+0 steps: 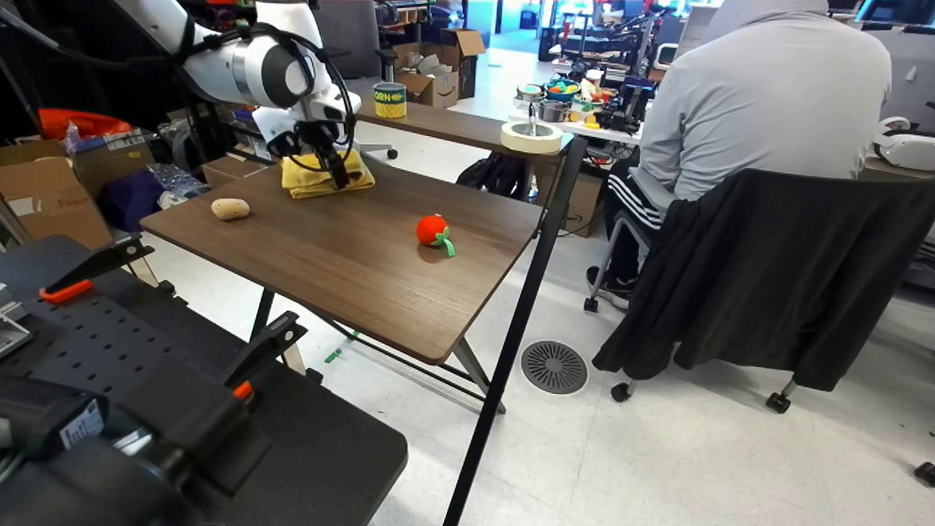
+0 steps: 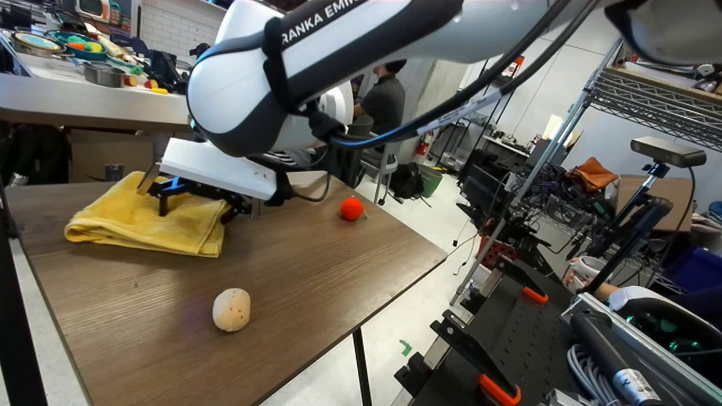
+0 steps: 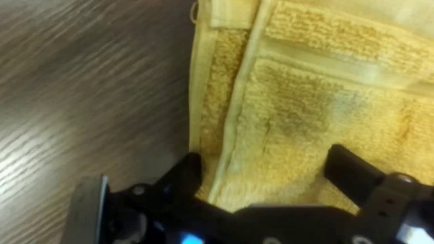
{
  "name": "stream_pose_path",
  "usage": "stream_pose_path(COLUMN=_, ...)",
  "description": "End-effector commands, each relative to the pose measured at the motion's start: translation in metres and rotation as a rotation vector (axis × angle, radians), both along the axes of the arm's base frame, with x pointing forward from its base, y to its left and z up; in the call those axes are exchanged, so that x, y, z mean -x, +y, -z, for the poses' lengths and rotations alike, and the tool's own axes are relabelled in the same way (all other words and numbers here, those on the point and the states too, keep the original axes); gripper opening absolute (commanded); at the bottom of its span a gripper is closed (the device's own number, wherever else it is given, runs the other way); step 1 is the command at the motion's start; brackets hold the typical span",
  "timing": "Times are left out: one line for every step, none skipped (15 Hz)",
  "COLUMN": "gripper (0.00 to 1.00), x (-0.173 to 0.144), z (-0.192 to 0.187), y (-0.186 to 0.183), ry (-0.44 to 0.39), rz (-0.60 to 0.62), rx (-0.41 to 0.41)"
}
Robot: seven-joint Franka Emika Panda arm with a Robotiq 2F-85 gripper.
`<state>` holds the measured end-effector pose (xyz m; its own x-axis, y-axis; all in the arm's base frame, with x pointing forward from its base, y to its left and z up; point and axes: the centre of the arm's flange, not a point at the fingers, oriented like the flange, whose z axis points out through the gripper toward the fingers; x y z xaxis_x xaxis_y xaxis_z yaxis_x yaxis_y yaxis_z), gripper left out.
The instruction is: Move the red plushie to the right of the table, then use the towel to wipe the table, then put the brown plushie at the right back corner
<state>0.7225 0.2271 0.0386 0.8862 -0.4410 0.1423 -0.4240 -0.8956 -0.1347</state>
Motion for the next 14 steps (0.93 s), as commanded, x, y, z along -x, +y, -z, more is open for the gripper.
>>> stream_pose_path(gripper=1.0, x=-0.001, z=0.009, y=-0.001, ry=0.019, rz=-0.005, rx=-0.038)
stream_pose_path(gripper=1.0, x=-0.003, z=0.015, y=-0.003, ry=0.03, rz=-0.012, rx=-0.068)
stream_pose_path(gripper=1.0, x=-0.005, z=0.014, y=-0.006, ry=0.044, rz=-0.012, rx=-0.083)
stream_pose_path(gripper=1.0, x=-0.006, z=0.014, y=-0.007, ry=0.054, rz=-0.011, rx=-0.09)
stream_pose_path(gripper=1.0, x=-0.007, z=0.014, y=-0.007, ry=0.056, rz=-0.011, rx=-0.092)
stream_pose_path(gripper=1.0, x=-0.002, z=0.013, y=-0.019, ry=0.11, rz=-0.014, rx=-0.047)
stream_pose_path(gripper=1.0, x=0.0, z=0.014, y=-0.027, ry=0.131, rz=-0.003, rx=0.019)
stream_pose_path(gripper=1.0, x=0.005, z=0.015, y=-0.038, ry=0.154, rz=0.01, rx=0.062)
stream_pose_path(gripper=1.0, x=0.007, z=0.016, y=-0.05, ry=0.156, rz=0.024, rx=0.104)
stream_pose_path(gripper=1.0, x=0.008, z=0.016, y=-0.066, ry=0.158, rz=0.047, rx=0.144)
stream_pose_path(gripper=1.0, x=0.008, z=0.016, y=-0.084, ry=0.163, rz=0.079, rx=0.177)
stream_pose_path(gripper=1.0, x=0.011, z=0.017, y=-0.107, ry=0.163, rz=0.111, rx=0.21)
stream_pose_path(gripper=1.0, x=0.013, z=0.016, y=-0.125, ry=0.168, rz=0.145, rx=0.241)
stream_pose_path(gripper=1.0, x=0.016, z=0.017, y=-0.146, ry=0.174, rz=0.181, rx=0.269)
